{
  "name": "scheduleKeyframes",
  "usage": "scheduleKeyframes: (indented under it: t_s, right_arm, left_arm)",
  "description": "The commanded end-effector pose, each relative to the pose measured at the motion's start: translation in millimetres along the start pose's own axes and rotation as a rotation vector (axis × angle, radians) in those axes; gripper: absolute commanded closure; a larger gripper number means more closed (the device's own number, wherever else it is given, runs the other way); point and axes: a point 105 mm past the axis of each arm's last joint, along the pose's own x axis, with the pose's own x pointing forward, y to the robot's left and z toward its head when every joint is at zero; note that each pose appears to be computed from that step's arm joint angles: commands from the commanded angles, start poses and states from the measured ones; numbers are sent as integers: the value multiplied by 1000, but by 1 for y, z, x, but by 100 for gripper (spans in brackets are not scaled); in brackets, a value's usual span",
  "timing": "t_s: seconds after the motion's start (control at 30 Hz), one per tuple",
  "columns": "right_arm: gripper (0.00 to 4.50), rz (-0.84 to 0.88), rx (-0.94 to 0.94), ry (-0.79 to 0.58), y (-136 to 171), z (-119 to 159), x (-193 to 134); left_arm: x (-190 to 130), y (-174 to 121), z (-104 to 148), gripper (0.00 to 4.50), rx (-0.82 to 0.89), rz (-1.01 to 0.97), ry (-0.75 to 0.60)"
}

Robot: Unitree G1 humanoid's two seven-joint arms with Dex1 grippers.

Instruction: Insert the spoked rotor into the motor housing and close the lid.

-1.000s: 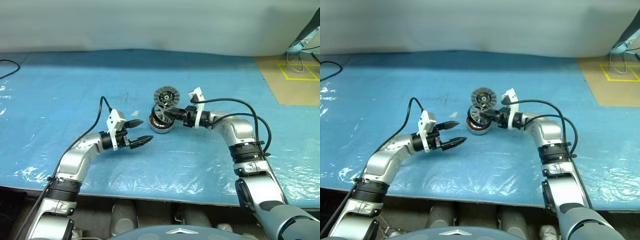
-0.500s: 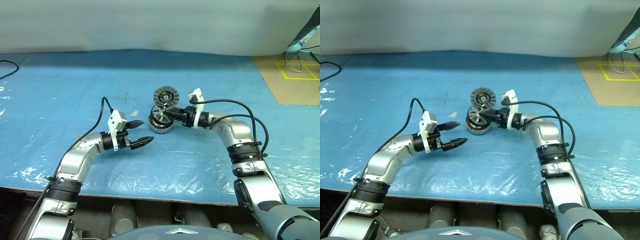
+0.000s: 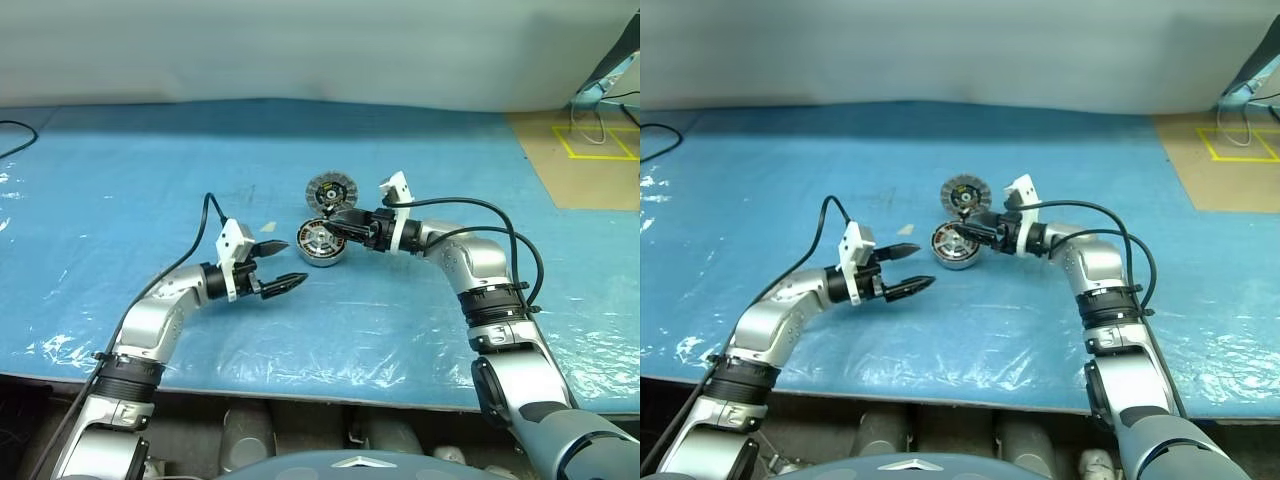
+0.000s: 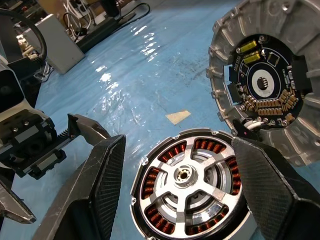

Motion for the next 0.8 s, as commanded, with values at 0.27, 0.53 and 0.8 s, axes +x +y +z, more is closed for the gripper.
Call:
scheduleKeyframes:
  t_s: [0.27,0.53,0.8]
  right_arm:
    - [325,10,-104,74,10,-12,23]
    - [325,-97,-125,202,-9,-46,27]
    - [325,-51,-105,190,0,-46,16]
  left_arm:
    - [1,10,16,0,38,65,-61]
    - [-6,52,30,0,40,260,-135]
    - [4,88,62,0,4,383,-262]
